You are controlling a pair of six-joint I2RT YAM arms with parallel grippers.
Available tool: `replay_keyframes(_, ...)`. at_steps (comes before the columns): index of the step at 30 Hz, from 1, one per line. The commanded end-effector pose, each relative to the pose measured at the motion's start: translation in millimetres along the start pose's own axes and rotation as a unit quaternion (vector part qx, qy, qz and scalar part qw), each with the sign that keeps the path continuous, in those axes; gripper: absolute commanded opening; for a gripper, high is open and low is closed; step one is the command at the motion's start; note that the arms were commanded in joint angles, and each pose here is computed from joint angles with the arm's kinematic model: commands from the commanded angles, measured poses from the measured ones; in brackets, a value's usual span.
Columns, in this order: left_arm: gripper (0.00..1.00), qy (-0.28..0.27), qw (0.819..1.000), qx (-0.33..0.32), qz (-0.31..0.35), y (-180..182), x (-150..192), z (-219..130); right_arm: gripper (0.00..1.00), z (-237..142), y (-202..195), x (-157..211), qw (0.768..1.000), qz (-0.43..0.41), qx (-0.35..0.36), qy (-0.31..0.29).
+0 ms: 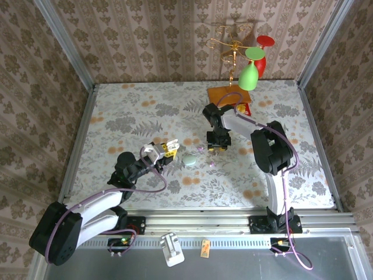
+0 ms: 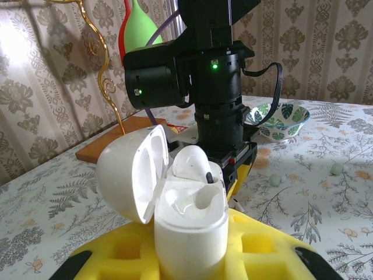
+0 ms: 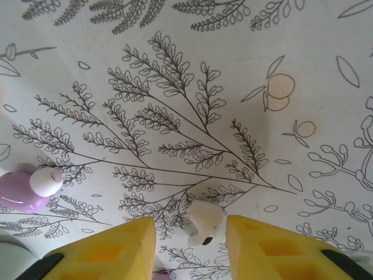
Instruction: Insert the wireless bluetooth earbuds into the charging case
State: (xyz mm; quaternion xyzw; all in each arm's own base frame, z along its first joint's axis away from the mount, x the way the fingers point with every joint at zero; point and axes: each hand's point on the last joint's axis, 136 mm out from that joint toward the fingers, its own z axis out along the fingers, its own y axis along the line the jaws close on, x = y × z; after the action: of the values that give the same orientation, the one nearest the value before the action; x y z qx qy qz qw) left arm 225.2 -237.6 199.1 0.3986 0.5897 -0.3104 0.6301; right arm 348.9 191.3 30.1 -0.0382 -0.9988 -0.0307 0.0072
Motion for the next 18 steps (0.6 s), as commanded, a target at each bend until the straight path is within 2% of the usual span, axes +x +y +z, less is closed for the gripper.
replay_keyframes(1, 0.02, -0.027, 0.999, -0.001, 0.023, 3.5, -18.5, 1.8, 0.39, 4.0, -4.2, 8.7, 0.999, -0.010, 0.014, 0.031)
replay_keyframes(18, 0.02, -0.024, 1.000, 0.001, 0.020, 4.1, -15.5, 3.0, 0.32, 22.6, -14.1, 7.8, 0.999, -0.006, 0.029, 0.038)
